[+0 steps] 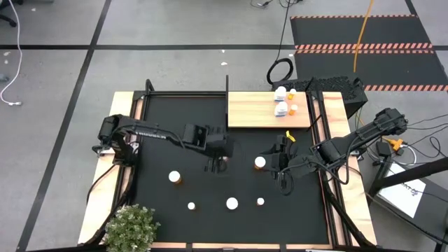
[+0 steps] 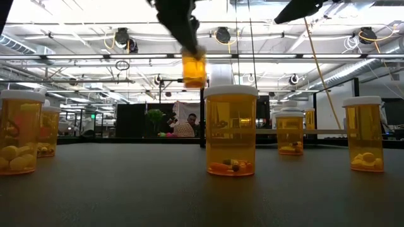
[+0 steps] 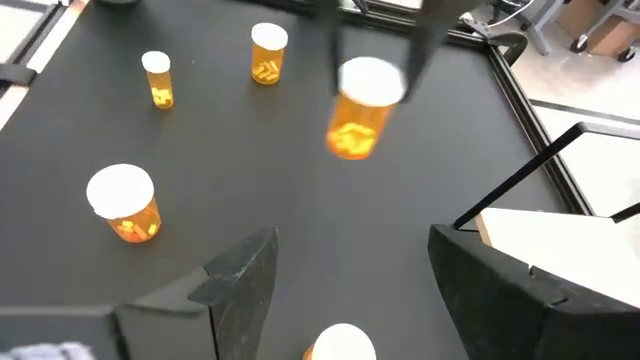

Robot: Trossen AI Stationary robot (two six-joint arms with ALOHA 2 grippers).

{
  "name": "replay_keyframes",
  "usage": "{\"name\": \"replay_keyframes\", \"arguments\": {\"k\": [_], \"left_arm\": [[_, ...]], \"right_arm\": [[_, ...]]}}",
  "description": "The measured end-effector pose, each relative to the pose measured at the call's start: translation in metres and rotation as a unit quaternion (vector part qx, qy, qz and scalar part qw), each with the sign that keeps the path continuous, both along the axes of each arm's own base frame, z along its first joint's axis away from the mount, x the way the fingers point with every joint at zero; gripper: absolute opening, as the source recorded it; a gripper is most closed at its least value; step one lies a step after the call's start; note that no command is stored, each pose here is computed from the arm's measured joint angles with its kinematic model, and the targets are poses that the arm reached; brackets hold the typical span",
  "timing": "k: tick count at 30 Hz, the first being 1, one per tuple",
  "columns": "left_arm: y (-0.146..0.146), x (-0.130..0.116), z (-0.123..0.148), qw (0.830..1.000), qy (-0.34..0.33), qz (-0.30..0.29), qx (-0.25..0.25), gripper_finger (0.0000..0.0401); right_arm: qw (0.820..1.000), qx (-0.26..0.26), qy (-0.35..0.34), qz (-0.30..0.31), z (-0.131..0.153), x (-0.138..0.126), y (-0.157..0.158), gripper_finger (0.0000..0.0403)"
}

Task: Pick and place medicine bottles onto shelf by color
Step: Put the large orange pill bottle on the shelf

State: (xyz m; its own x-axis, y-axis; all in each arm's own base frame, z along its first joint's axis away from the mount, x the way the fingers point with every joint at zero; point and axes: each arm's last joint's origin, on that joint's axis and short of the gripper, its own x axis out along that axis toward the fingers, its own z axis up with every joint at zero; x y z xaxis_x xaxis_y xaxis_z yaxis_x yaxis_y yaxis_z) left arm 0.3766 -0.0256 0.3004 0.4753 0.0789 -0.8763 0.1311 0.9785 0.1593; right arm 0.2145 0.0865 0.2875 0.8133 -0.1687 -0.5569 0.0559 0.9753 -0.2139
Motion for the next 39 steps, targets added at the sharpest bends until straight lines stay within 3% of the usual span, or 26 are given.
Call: {"name": "replay_keyframes", "arguments": {"k": [7,16,19,24,33,39], "left_arm": [[0.032,0.006,0.035,0.998,-0.052,-0.008,0.028,0.0218],[0.067,0.009,0.072,0.991,-0.112,-0.015,0.073,0.0215],[0.080,0.015,0.075,0.990,-0.116,-0.016,0.083,0.0217],[0.097,0.036,0.074,0.987,-0.124,-0.022,0.095,0.0211],[0.124,0.080,0.062,0.983,-0.133,-0.030,0.121,0.0226],[0.150,0.085,0.057,0.978,-0.155,-0.017,0.140,0.0217]], "right_arm": [[0.999,-0.034,0.017,-0.034,-0.004,-0.003,-0.004,0.0253],[0.995,0.010,0.029,-0.093,-0.029,-0.011,-0.008,0.0253],[0.991,0.052,0.027,-0.125,-0.049,-0.015,-0.008,0.0253],[0.989,0.081,0.011,-0.122,-0.070,-0.020,-0.002,0.0253],[0.989,0.084,0.016,-0.122,-0.068,-0.033,0.002,0.0253],[0.984,0.085,0.009,-0.154,-0.060,-0.056,-0.004,0.0253]]}}
